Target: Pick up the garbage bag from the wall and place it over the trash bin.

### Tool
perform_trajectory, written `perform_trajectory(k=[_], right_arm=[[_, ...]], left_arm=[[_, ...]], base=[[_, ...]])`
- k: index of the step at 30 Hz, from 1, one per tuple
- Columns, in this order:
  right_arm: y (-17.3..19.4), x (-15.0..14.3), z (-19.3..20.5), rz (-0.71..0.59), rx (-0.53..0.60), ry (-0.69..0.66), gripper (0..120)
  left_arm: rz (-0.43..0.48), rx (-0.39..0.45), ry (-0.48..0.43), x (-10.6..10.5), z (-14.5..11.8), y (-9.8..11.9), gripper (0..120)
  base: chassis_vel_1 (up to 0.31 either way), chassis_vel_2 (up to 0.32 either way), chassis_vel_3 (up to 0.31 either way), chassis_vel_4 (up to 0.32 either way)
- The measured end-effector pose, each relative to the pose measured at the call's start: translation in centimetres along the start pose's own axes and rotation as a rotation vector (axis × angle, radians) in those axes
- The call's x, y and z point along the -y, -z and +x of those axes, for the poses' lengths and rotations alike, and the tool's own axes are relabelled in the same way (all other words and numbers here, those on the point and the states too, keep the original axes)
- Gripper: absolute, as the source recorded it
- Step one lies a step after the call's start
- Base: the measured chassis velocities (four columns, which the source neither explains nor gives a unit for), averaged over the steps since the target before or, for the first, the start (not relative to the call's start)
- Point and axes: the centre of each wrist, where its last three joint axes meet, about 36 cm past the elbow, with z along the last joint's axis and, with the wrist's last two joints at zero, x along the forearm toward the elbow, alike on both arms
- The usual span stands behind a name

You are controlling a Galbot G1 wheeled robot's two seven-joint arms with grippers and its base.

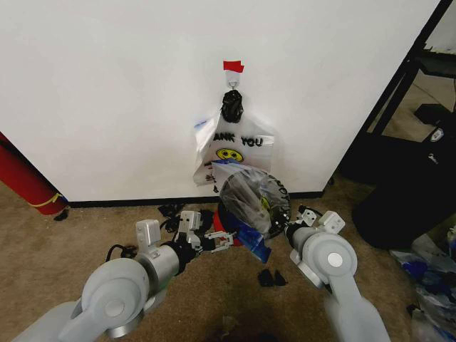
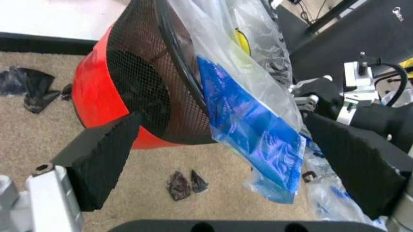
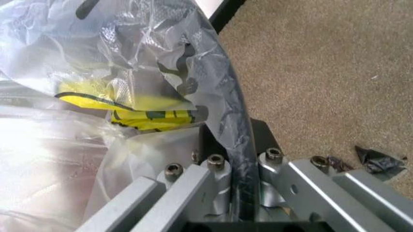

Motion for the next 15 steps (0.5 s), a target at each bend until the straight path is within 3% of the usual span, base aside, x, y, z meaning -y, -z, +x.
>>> perform_trajectory(k=[5, 15], right_arm=[[0.0, -0.16, 0.06, -0.001, 0.002, 0.005, 0], [0.57, -0.44, -0.37, 0.004, 0.012, -0.001, 0]], left_arm=[[0.01, 0.001, -0.013, -0.18, -0.4, 0.09, 93], [0.013, -0.028, -0.056, -0.54, -0.35, -0.33, 56]], base=[[0.0, 0.0, 0.0, 0.0], [0.0, 0.0, 0.0, 0.0]])
